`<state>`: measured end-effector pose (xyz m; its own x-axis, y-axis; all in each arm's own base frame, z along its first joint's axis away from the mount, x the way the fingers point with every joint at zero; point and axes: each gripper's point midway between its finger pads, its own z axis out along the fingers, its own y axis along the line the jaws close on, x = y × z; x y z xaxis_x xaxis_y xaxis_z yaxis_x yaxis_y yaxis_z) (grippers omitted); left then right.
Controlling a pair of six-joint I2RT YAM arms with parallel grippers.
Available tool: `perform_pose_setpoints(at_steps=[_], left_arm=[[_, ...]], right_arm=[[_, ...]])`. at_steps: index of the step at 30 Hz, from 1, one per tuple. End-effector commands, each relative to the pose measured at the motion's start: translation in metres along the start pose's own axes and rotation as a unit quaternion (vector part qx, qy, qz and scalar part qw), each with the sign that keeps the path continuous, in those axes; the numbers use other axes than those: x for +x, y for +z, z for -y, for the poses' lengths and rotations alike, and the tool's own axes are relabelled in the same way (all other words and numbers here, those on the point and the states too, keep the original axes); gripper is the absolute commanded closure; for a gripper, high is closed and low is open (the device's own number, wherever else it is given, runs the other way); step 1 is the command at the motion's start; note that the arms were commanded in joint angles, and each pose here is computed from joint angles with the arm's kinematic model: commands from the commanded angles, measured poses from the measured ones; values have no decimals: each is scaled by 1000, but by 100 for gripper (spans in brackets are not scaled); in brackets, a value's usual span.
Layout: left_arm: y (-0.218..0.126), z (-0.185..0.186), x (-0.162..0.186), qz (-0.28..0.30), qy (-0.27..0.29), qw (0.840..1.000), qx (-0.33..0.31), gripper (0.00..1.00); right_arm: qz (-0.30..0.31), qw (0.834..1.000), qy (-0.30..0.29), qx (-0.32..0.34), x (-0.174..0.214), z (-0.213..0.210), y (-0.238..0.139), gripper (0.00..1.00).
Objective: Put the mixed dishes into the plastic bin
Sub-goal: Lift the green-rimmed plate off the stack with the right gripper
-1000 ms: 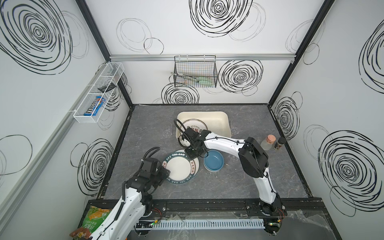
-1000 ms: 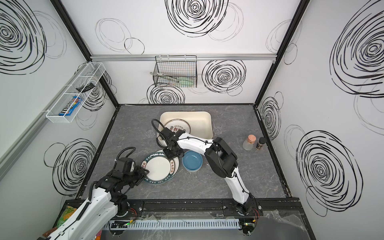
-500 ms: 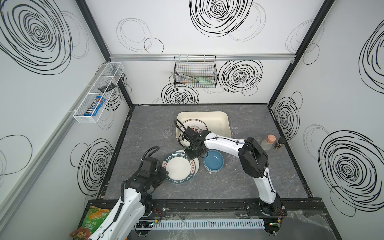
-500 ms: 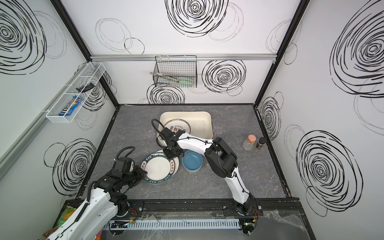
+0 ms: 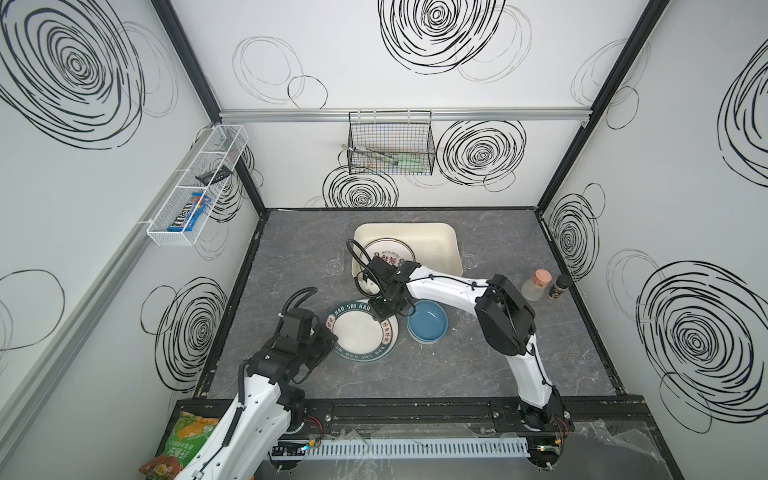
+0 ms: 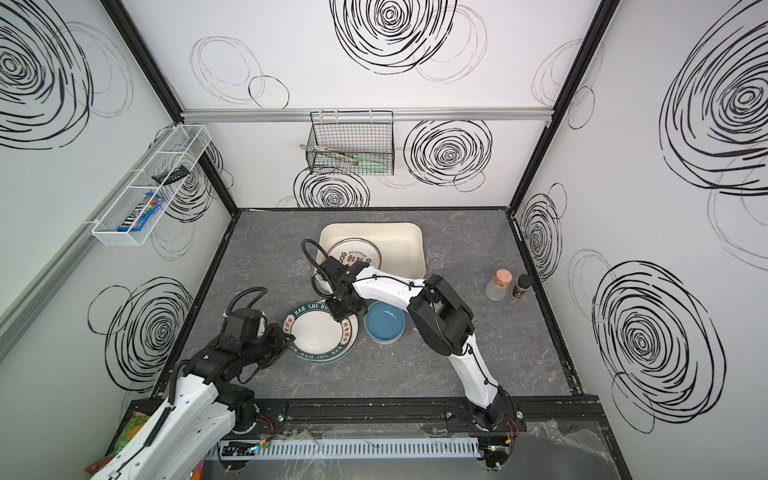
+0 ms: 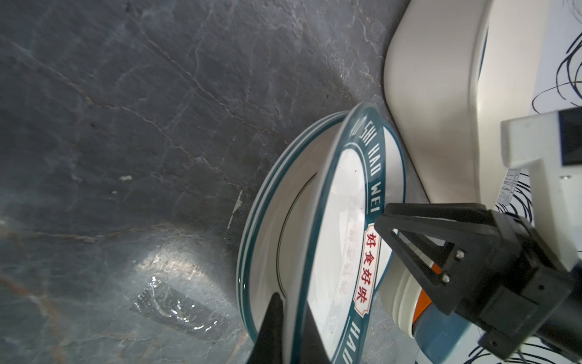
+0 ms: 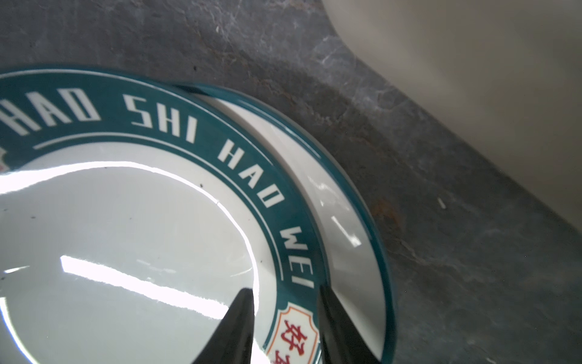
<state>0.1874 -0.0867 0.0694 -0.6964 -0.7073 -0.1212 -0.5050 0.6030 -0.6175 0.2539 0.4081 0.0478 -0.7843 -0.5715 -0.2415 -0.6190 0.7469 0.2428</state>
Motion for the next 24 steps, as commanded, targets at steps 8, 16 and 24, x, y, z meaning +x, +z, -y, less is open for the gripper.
perform_pose_setpoints(at_steps=[8, 16, 24], left_arm=[[-22, 39, -19, 36, 35, 998, 46, 100], [-33, 60, -21, 36, 42, 996, 75, 100], [-48, 80, -24, 43, 49, 992, 104, 100]], right_arm=[[88, 996, 17, -20, -29, 1, -80, 55], [128, 989, 48, -48, -29, 16, -119, 54], [161, 980, 80, -81, -29, 32, -145, 54]])
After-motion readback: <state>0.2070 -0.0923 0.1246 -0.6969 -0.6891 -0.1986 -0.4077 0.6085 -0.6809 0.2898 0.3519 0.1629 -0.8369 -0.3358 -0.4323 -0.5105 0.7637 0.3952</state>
